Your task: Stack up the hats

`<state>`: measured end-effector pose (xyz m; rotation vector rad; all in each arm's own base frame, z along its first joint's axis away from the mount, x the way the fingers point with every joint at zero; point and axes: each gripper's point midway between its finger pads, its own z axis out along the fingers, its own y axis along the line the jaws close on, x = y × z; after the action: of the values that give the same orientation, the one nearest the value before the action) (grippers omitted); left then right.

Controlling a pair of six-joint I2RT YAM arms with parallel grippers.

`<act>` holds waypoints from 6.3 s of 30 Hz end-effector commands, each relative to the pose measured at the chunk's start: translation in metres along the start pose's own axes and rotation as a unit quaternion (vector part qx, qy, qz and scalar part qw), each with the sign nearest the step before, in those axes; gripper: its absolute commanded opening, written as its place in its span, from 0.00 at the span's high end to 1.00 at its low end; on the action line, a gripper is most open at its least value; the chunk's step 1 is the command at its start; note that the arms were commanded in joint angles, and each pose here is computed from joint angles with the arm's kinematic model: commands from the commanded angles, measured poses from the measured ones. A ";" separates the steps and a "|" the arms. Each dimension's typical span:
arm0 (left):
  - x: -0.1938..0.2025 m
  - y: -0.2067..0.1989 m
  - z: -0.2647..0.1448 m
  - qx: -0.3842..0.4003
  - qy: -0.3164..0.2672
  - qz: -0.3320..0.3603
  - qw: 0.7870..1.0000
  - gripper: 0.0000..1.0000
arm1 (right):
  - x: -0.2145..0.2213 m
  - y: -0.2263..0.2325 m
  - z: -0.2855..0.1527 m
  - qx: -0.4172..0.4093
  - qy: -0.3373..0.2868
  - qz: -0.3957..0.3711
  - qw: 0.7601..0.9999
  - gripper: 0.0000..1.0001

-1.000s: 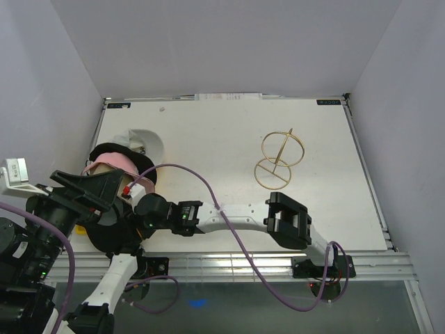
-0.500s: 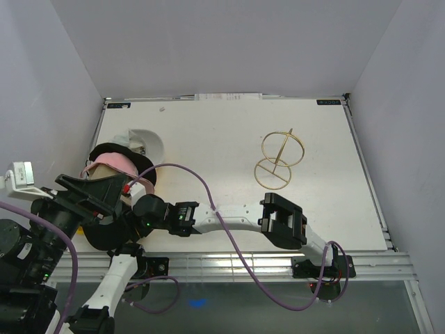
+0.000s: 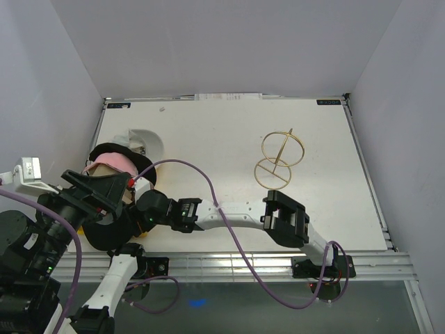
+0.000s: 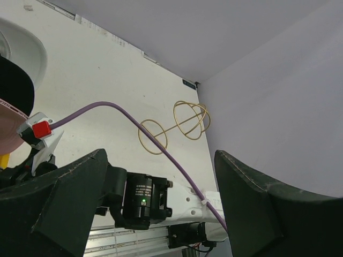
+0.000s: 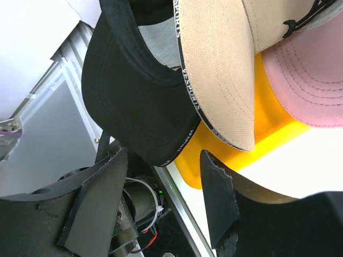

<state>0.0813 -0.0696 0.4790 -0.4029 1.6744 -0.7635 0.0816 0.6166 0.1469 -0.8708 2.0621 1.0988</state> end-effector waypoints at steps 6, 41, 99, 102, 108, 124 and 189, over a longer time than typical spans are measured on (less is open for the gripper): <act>0.007 0.005 0.000 -0.008 0.014 -0.002 1.000 0.09 | -0.023 0.019 0.011 -0.058 -0.020 0.028 0.998 0.37; 0.009 0.010 0.001 -0.009 0.006 -0.006 1.000 0.09 | -0.054 0.065 -0.015 -0.261 -0.015 0.092 0.961 0.92; -0.011 -0.062 0.147 0.221 0.091 -0.133 0.962 0.09 | -0.181 -0.228 -0.602 0.720 -0.218 -0.069 0.655 0.92; -0.003 -0.053 0.153 0.214 0.099 -0.130 0.963 0.09 | -0.183 -0.226 -0.613 0.776 -0.161 -0.109 0.600 0.92; 0.011 -0.042 0.157 0.213 0.110 -0.131 0.962 0.09 | -0.185 -0.226 -0.630 0.782 -0.159 -0.131 0.588 0.92; 0.042 -0.013 0.185 0.198 0.145 -0.134 0.960 0.08 | -0.179 -0.243 -0.587 0.798 -0.051 -0.198 0.566 0.92; 0.087 0.036 0.208 0.145 0.188 -0.136 0.962 0.09 | -0.057 -0.310 -0.439 0.749 0.192 -0.394 0.497 0.92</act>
<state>0.2638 -0.1542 0.3735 -0.3182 1.8467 -1.3527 0.2729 0.1301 0.2547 -0.9526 1.5092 -1.4200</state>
